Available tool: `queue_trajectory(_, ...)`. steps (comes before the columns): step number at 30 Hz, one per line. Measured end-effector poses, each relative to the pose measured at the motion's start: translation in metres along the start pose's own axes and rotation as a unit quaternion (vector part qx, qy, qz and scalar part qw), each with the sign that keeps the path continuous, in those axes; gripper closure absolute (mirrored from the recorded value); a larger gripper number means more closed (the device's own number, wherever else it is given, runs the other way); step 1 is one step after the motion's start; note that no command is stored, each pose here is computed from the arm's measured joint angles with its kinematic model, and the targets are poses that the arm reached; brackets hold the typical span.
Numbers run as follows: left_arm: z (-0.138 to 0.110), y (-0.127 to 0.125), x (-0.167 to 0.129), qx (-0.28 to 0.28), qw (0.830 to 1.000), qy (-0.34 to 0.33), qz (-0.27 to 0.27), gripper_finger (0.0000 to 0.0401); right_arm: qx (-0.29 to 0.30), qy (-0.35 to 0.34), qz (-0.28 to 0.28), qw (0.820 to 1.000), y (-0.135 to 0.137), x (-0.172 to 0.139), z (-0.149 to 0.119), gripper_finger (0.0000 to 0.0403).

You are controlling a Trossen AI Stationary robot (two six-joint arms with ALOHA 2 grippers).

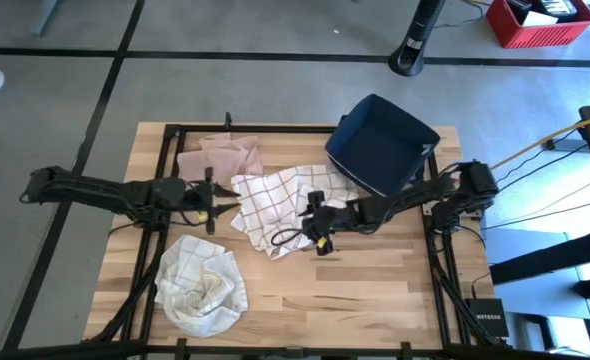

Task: Fold towel
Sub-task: Fold the white with red-stripe towel

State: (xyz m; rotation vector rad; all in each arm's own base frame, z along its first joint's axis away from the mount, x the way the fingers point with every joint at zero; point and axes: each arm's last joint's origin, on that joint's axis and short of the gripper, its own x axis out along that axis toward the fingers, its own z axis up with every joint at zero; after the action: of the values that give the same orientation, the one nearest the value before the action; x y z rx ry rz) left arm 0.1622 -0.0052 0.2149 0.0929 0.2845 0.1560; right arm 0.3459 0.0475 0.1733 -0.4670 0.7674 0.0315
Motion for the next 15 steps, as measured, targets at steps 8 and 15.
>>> queue_trajectory(8, 0.023, -0.035, 0.03, -0.007, 0.995, 0.076, -0.064, 0.0263, -0.053, -0.038, -0.017, 0.998, 0.008, 0.028, 0.0, 0.0194)
queue_trajectory(15, 0.027, -0.056, 0.041, 0.012, 0.99, 0.107, -0.094, 0.0263, -0.064, -0.02, -0.063, 0.996, 0.005, 0.028, -0.001, 0.0339)
